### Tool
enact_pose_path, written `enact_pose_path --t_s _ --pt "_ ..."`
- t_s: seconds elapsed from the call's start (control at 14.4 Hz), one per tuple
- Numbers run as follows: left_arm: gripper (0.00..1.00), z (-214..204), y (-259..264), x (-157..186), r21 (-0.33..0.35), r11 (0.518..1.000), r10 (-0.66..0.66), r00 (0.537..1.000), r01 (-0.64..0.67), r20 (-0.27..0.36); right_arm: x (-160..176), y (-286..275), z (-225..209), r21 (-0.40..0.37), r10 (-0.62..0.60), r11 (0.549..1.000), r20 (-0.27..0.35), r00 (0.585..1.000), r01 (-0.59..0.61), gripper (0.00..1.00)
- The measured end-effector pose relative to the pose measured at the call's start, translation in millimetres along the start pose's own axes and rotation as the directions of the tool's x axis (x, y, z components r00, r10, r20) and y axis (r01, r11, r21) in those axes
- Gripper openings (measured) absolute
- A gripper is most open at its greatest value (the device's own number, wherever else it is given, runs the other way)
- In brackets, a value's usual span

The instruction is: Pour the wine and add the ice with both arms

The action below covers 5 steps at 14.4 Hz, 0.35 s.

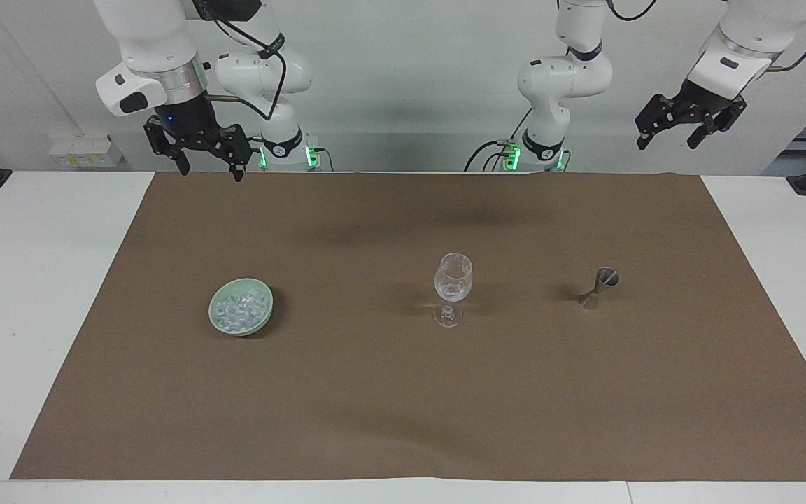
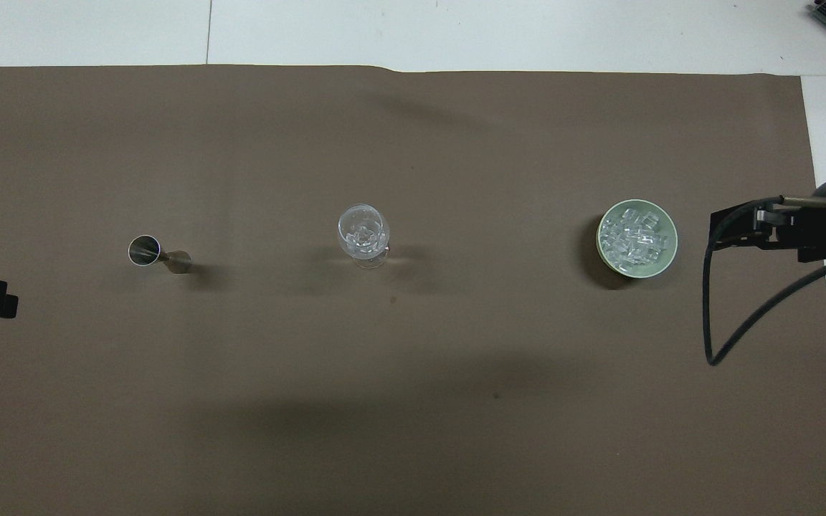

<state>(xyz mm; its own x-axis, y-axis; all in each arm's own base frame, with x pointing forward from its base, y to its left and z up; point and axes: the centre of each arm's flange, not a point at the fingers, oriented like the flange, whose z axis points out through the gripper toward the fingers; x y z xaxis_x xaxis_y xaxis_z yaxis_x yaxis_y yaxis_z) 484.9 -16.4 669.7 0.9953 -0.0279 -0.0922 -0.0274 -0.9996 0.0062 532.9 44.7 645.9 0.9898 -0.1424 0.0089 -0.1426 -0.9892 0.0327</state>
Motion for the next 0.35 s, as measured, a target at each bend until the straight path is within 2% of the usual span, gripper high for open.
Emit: enact_pose_path --t_s 0.35 --pt "1.0 0.0 -0.2 0.0 0.0 1.0 -0.001 1.0 0.001 0.0 -0.3 -0.4 1.1 0.001 -0.001 1.0 0.003 1.0 0.001 1.0"
